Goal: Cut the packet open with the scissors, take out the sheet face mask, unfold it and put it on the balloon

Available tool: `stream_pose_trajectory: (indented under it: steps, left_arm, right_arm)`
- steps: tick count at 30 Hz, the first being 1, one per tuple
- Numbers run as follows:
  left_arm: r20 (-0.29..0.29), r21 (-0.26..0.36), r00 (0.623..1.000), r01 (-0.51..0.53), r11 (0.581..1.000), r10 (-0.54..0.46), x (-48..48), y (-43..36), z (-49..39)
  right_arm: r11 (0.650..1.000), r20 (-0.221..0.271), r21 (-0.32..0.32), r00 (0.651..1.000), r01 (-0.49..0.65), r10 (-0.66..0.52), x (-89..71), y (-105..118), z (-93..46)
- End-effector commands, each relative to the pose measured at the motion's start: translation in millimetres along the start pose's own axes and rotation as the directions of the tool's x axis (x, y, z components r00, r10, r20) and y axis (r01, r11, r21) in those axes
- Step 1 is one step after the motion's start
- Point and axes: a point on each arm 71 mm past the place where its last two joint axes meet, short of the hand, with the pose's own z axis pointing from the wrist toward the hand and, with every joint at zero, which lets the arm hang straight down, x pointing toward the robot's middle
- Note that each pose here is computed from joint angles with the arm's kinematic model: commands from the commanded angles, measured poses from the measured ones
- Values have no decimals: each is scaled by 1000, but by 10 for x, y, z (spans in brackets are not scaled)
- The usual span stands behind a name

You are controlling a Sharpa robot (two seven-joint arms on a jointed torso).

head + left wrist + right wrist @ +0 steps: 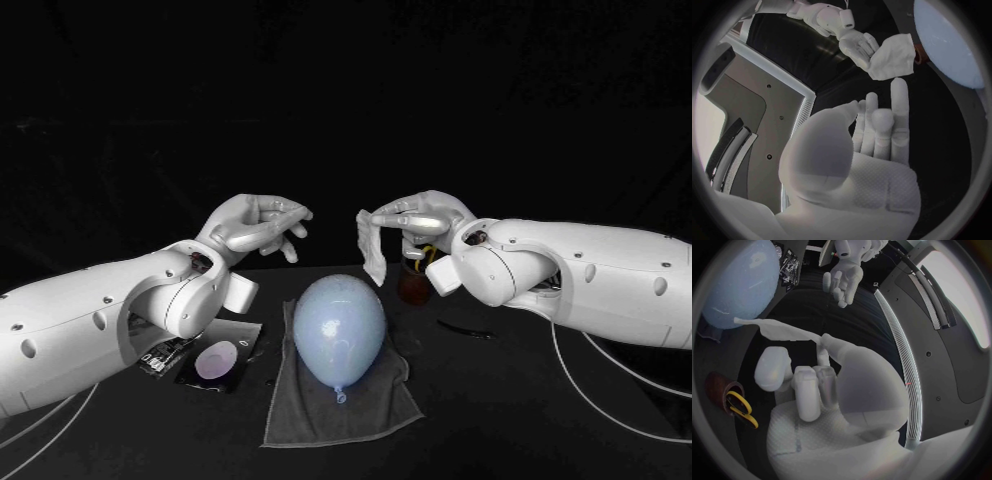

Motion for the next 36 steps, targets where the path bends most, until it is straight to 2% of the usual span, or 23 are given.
stream_pose_trajectory:
  steps: [1, 8, 14, 24, 36]
  left_arm:
    - [-50, -132, 992, 111, 985, -119, 133, 62, 7]
    - [-28, -234, 975, 206, 950, -218, 309, 113, 83]
    - [-6, -281, 964, 253, 926, -265, 434, 144, 178]
    - [-23, -304, 955, 275, 912, -295, 602, 144, 277]
    - [-40, -304, 952, 279, 911, -304, 681, 130, 308]
  right_arm:
    - [1000, 37, -11, 999, -22, 22, -13, 17, -4]
    - [999, 30, -20, 999, -32, 32, 24, 31, -10]
    - [999, 10, -28, 999, -36, 37, 74, 44, -17]
    - [999, -29, -40, 999, -21, 20, 163, 60, -3]
    - [999, -63, -45, 998, -11, 8, 235, 70, 0]
